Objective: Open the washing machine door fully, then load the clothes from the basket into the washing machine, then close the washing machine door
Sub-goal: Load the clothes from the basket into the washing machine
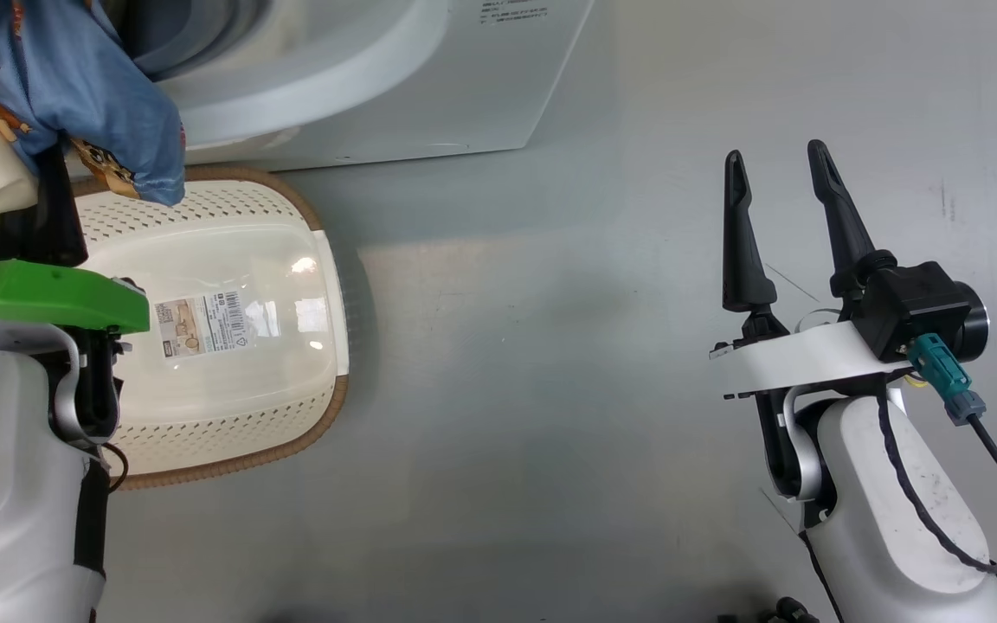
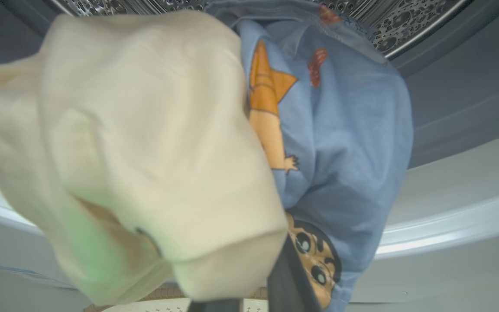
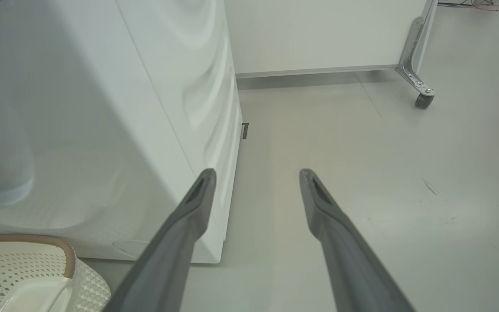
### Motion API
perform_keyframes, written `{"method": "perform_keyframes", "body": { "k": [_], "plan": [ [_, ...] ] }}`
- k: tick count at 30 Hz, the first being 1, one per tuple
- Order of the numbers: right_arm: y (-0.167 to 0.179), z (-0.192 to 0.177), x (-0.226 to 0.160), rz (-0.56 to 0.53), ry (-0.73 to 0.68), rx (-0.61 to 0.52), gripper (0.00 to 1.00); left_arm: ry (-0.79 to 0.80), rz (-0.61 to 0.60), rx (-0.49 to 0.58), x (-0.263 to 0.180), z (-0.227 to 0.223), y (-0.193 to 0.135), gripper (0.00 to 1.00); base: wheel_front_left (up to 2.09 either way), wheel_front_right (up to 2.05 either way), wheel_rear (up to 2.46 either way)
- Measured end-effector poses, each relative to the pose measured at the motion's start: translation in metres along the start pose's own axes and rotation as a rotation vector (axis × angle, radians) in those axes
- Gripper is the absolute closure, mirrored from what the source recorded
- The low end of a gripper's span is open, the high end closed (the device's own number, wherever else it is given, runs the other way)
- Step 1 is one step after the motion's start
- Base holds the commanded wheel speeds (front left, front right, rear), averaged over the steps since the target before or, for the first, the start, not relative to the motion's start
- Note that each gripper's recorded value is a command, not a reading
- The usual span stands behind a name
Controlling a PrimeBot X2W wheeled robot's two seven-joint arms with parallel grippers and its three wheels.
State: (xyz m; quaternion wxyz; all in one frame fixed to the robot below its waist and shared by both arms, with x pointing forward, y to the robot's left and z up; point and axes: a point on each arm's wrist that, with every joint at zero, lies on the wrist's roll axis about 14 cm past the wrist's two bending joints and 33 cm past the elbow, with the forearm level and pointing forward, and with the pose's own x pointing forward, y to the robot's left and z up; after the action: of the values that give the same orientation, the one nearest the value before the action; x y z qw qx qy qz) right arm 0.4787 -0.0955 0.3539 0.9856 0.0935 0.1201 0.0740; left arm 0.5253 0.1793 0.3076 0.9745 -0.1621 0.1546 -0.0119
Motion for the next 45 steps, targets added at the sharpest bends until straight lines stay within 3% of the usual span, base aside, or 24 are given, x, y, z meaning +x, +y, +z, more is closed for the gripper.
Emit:
{"method": "perform_keyframes", "body": {
  "k": [14, 25, 36, 45],
  "plan": [
    [0.015, 0.005, 0.004, 0.037, -0.013, 0.011, 0.00, -0.202, -0.084, 0.171, 0.004, 0.083, -0.011, 1.00, 0.00, 0.00, 0.00],
    [0.020, 0.004, 0.001, 0.054, -0.009, 0.019, 0.00, -0.273, -0.145, 0.284, 0.021, 0.117, -0.022, 1.00, 0.00, 0.00, 0.00],
    [0.010, 0.001, 0.000, 0.031, 0.001, 0.023, 0.00, -0.218, -0.219, 0.323, 0.058, 0.117, -0.048, 1.00, 0.00, 0.00, 0.00],
    [0.003, -0.003, 0.002, 0.010, 0.007, 0.024, 0.00, -0.124, -0.225, 0.321, 0.087, 0.107, -0.051, 1.00, 0.00, 0.00, 0.00]
  ]
}}
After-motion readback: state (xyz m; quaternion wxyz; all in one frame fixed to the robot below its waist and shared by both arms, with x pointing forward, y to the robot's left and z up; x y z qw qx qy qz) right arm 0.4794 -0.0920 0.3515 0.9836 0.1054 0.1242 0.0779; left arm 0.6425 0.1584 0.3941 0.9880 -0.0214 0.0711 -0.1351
